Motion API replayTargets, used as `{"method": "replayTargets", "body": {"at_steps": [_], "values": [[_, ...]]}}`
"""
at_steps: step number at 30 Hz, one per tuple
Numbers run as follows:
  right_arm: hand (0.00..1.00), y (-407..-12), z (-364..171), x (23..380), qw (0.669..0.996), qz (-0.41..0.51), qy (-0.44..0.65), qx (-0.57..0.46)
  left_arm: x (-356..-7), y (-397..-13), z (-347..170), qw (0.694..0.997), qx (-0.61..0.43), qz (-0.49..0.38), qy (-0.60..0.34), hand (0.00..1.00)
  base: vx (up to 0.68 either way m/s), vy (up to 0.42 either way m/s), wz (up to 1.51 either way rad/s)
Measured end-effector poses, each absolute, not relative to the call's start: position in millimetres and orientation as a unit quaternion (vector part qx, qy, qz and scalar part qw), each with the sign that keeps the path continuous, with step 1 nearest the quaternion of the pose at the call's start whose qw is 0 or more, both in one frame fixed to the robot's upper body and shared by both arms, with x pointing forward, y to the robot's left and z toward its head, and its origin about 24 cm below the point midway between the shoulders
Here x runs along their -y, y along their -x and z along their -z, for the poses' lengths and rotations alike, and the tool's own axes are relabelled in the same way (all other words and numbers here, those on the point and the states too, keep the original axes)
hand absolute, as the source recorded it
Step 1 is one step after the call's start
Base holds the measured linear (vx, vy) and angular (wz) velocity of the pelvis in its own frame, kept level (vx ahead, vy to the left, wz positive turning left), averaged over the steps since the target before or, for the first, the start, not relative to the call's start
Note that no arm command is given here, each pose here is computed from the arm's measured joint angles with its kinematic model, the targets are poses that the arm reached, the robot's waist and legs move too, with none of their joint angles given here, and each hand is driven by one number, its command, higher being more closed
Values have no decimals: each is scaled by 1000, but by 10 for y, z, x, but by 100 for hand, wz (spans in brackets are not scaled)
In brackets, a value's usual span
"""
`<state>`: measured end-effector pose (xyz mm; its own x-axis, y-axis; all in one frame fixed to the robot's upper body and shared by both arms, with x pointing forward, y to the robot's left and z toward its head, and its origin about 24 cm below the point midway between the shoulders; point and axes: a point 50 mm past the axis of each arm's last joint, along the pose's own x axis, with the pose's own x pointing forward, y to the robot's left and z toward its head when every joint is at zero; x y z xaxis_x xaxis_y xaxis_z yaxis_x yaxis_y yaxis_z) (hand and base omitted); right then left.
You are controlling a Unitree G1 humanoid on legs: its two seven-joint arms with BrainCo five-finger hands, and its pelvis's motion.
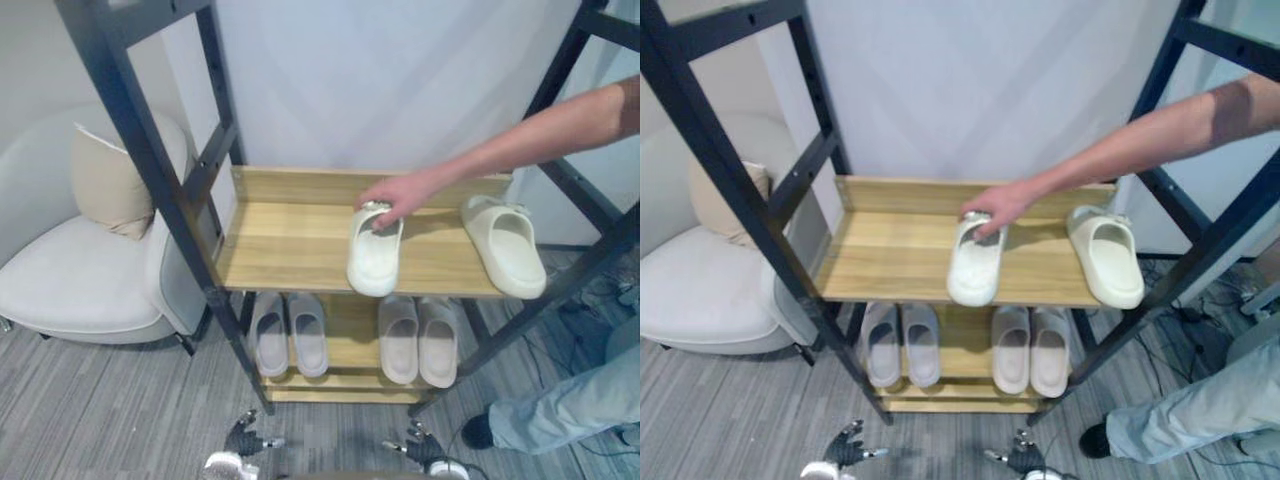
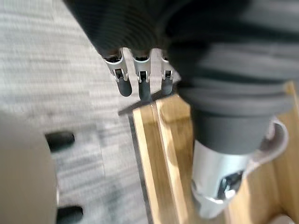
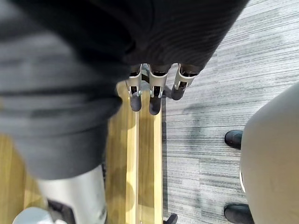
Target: Organize the slippers on the shoe rack
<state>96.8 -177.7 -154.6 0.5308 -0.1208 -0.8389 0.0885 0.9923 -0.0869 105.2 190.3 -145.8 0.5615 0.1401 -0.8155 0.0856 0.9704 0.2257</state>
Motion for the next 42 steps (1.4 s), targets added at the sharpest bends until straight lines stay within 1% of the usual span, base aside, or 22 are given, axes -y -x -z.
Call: {"method": "replayTargets", "body": {"at_steps": [5,18,29,34,37,42], "values": [[0,-961,1550,1795,873,66,16,-482,-1894,-1022,1483,872,-475,-38,-109,0,-15,0,-4],[0,-974,1554,1801,873,67,18,-483,-1839,-1055,1490,873,-473,-31,-113,0,0,0,0],[0,-996,1555,1826,872,71,23,-484,-1717,-1101,1488,874,-465,14,-140,0,-6,-4,-2],[0,-1000,1549,1876,872,82,20,-482,-1592,-1174,1466,879,-450,49,-152,0,0,0,0],[0,-996,1548,1891,871,88,17,-483,-1437,-1230,1417,885,-428,94,-158,0,0,0,0],[0,-996,1548,1892,871,90,14,-482,-1004,-1368,1246,897,-358,200,-164,0,0,0,0]]}}
